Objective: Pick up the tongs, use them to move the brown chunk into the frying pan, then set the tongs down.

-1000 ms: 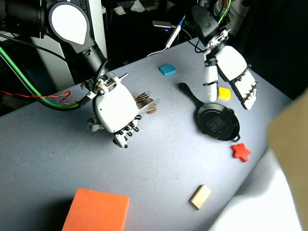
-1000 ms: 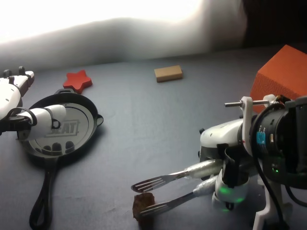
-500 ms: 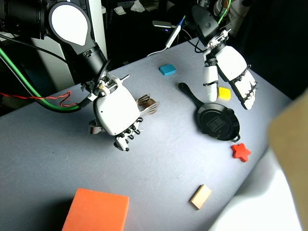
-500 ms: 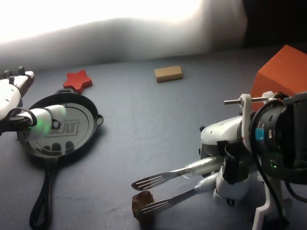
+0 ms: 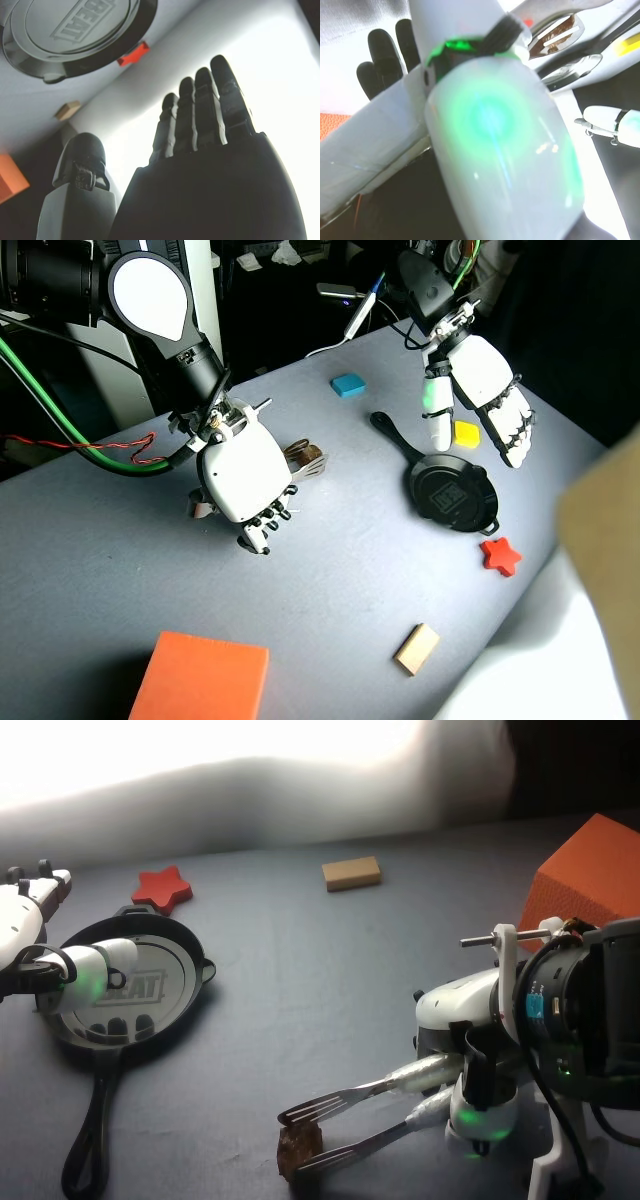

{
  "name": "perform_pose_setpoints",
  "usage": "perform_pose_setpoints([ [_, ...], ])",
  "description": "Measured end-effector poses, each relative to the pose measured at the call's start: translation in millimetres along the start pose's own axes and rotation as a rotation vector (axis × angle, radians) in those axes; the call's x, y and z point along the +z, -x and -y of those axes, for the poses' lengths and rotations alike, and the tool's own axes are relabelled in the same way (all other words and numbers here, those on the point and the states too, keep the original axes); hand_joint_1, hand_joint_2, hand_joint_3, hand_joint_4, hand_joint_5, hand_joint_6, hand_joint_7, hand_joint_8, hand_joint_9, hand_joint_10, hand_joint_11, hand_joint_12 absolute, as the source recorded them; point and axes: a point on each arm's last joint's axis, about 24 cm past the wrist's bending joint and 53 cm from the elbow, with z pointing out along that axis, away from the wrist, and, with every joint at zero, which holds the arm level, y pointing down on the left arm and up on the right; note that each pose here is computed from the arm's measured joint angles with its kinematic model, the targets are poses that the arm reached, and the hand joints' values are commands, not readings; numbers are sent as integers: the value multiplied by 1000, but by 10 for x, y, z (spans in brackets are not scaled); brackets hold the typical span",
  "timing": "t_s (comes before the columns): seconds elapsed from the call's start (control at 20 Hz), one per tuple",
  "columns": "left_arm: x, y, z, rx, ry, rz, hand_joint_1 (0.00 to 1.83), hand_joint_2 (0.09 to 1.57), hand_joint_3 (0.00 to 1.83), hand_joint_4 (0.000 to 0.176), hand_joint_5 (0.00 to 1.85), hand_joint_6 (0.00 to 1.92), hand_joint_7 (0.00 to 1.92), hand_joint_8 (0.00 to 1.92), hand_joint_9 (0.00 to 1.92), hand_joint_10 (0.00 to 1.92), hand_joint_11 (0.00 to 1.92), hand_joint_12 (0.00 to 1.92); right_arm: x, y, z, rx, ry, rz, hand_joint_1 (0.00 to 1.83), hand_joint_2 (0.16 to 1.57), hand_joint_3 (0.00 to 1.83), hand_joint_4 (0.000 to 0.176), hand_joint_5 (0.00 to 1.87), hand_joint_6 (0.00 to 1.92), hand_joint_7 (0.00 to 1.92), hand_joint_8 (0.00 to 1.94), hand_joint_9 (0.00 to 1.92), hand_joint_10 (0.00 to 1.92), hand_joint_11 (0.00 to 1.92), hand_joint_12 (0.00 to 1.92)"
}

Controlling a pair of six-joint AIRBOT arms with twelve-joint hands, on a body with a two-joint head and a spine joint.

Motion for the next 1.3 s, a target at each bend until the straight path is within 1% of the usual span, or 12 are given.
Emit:
perform_pose_setpoints([
  [0.1, 0, 0, -1, -1, 0, 0, 14, 1276, 0, 47, 18, 0, 114, 0, 118, 0, 0, 537, 1, -6, -6, -1, 0, -1, 1089, 1107, 0, 0, 729, 6, 794, 5, 771, 6, 205, 1261],
  [0.25, 0, 0, -1, -4, 0, 0, 12, 1274, 0, 45, 25, 2, 124, 3, 125, 2, 0, 550, 4, -10, -17, -3, 3, -2, 1087, 1107, 0, 0, 729, 6, 790, 2, 770, 6, 207, 1261],
  [0.4, 0, 0, 0, -7, 0, 0, 9, 1275, 0, 48, 25, 2, 120, 0, 125, 1, 0, 538, 4, -10, -17, -3, 3, -2, 1108, 1102, 0, 0, 740, 9, 804, 7, 784, 11, 227, 1265],
  [0.45, 0, 0, 0, -7, 0, 0, 12, 1278, 1, 45, 22, 0, 118, 0, 123, 1, 0, 537, 4, -10, -17, -3, 3, -2, 1112, 1099, 0, 0, 749, 13, 815, 10, 793, 14, 237, 1263],
  [0.6, 0, 1, 1, -8, 0, 0, 25, 1282, 1, 45, 25, 3, 119, 4, 121, 0, 0, 546, 4, -9, -18, -4, 3, -1, 1179, 1071, 0, 0, 864, 37, 935, 22, 899, 38, 376, 1202],
  [0.8, 0, 1, 1, -9, 0, 0, 57, 1275, 0, 49, 21, 5, 113, 2, 111, 2, 0, 492, 3, -8, -17, -4, 4, -1, 1161, 1092, 4, 0, 931, 46, 1009, 28, 971, 52, 462, 1190],
  [0.85, 0, 1, 1, -9, 0, 0, 43, 1279, 1, 47, 18, 3, 116, 2, 115, 3, 0, 502, 3, -9, -17, -4, 4, -2, 1141, 1142, 1, 0, 889, 909, 1043, 16, 1000, 50, 493, 1188],
  [0.9, 0, 1, 1, -9, 0, 0, 27, 1278, 0, 50, 23, 3, 127, 3, 125, 5, 0, 548, 4, -10, -18, -4, 4, -2, 1130, 1167, 4, 0, 854, 1122, 1060, 15, 1017, 51, 503, 1209],
  [1.0, 0, 0, -1, -9, 0, 0, 4, 1281, 1, 48, 20, 1, 119, 1, 119, 1, 0, 538, 4, -10, -19, -5, 4, -2, 1128, 1174, 3, 0, 848, 1169, 1089, 23, 1047, 62, 528, 1225],
  [1.15, 0, 0, 0, -9, 0, 0, 26, 1282, 0, 47, 22, 2, 116, 2, 117, 3, 0, 530, 4, -11, -23, -5, 6, -2, 1140, 1157, 0, 0, 889, 1108, 1135, 34, 1106, 80, 592, 1215],
  [1.25, 0, 0, 0, -9, 0, 0, 4, 1283, 0, 46, 6, 0, 98, 0, 104, 0, 0, 513, 3, -11, -24, -7, 6, -3, 1135, 1164, 1, 0, 875, 1128, 1155, 35, 1135, 88, 627, 1217],
  [1.3, 0, 0, -1, -9, 0, 0, 0, 1278, 0, 47, 0, 0, 100, 1, 110, 3, 0, 542, 4, -13, -26, -8, 7, -3, 1212, 1100, 31, 0, 911, 1092, 1127, 615, 1176, 87, 710, 1136],
])
